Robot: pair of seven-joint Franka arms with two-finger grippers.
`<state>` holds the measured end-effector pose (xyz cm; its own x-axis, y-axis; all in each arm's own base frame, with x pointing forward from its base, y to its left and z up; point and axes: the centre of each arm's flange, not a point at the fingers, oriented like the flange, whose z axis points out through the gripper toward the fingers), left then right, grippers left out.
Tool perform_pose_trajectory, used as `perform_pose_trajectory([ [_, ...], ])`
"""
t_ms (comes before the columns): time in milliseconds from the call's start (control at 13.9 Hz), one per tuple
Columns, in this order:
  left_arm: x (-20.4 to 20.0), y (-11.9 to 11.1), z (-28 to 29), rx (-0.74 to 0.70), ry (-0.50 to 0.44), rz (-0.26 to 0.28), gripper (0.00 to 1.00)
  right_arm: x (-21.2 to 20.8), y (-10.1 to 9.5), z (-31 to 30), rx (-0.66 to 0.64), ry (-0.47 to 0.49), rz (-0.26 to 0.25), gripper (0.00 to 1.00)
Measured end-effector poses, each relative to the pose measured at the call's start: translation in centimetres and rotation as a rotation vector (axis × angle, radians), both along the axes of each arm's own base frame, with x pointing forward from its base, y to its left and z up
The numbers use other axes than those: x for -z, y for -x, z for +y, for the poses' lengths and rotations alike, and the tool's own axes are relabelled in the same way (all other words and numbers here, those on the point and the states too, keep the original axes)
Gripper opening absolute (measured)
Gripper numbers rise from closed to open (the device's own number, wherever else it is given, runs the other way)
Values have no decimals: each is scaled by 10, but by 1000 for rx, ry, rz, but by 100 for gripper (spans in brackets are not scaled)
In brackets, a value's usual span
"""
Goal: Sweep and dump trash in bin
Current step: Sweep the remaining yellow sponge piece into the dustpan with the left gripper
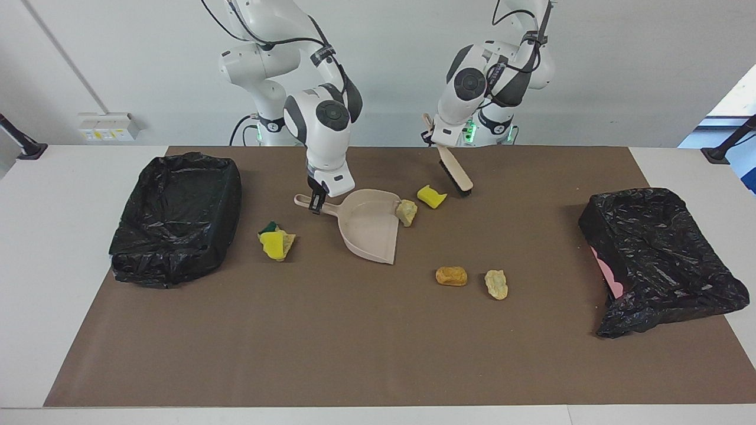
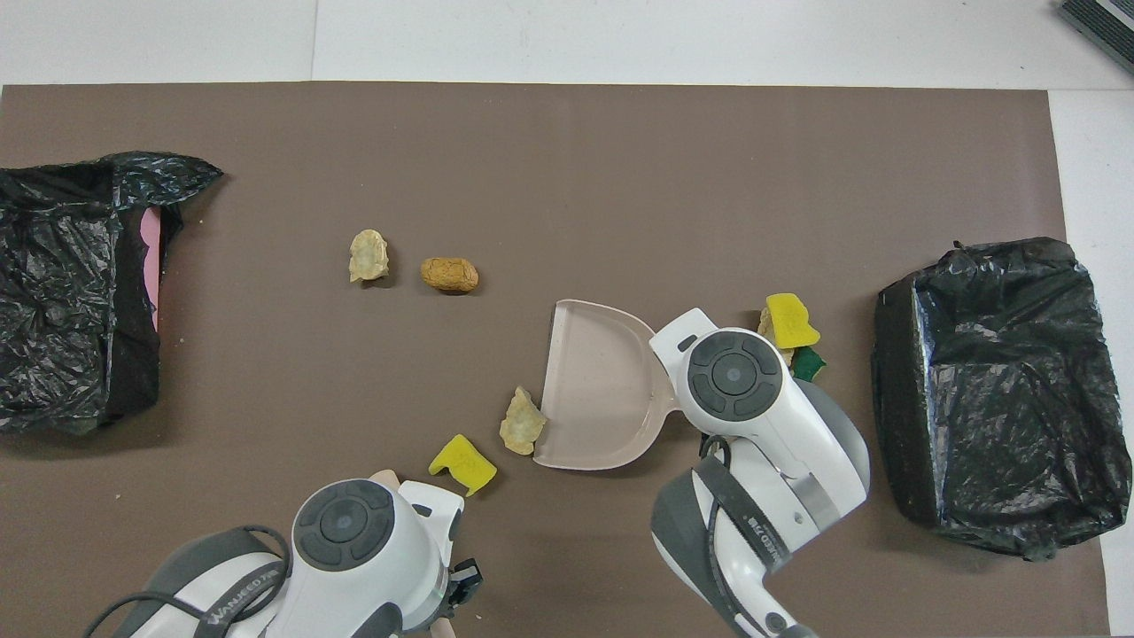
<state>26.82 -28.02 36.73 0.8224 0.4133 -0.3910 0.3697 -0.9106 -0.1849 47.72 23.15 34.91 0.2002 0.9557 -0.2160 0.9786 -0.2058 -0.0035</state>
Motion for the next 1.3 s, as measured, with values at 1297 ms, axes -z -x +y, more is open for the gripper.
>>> perform_pose_trajectory([
  [1297,-22,-65,-140,-102,285,-206,26,0,0,0,0,0,0,32],
])
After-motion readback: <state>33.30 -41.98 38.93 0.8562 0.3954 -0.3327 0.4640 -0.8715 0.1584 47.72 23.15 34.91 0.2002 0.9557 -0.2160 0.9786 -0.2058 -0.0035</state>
